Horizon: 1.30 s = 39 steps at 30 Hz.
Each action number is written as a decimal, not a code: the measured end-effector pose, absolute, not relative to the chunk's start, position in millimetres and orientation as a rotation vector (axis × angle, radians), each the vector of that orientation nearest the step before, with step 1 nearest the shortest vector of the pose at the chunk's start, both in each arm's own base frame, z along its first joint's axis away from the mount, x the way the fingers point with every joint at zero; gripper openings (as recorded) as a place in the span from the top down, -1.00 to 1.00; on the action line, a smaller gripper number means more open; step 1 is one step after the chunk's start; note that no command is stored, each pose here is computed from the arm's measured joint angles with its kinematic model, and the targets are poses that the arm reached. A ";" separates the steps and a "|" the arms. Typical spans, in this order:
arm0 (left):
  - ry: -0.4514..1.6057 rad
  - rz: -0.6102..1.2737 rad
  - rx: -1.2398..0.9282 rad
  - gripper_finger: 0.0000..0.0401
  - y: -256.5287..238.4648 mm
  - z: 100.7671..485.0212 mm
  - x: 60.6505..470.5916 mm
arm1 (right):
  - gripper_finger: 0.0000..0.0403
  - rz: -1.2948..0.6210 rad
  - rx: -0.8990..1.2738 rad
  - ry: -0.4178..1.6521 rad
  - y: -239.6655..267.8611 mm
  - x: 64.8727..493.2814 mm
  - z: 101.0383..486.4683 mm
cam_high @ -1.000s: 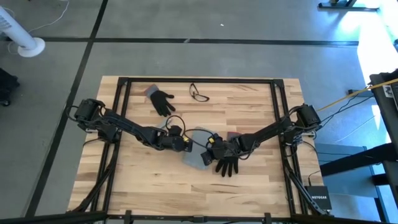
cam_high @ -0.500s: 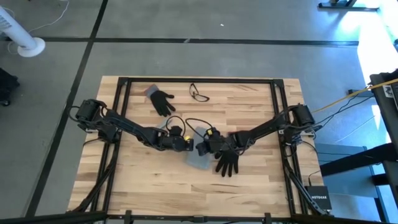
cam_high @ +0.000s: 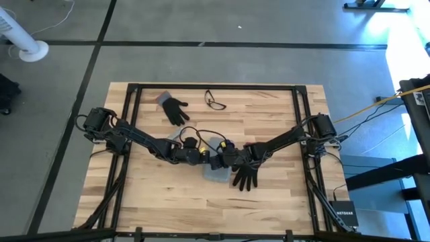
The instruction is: Prefit tool cases
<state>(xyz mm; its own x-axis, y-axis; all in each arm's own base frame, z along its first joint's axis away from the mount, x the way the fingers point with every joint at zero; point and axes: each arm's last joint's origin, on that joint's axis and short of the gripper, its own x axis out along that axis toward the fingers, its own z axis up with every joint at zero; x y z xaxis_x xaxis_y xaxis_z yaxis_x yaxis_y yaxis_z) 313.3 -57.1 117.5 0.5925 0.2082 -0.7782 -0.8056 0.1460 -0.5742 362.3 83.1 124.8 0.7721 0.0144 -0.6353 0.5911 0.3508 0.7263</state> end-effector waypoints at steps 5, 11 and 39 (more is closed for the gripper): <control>0.564 0.779 -1.252 1.00 -56.1 111.3 308.9 | 1.00 -0.430 1.181 0.681 87.5 357.7 119.6; 0.485 0.658 -1.391 1.00 -54.4 100.0 298.4 | 1.00 -0.424 1.176 0.712 95.6 354.0 117.9; 0.837 0.594 -0.745 1.00 -47.3 166.2 296.3 | 1.00 -0.310 1.157 0.734 103.5 357.3 111.7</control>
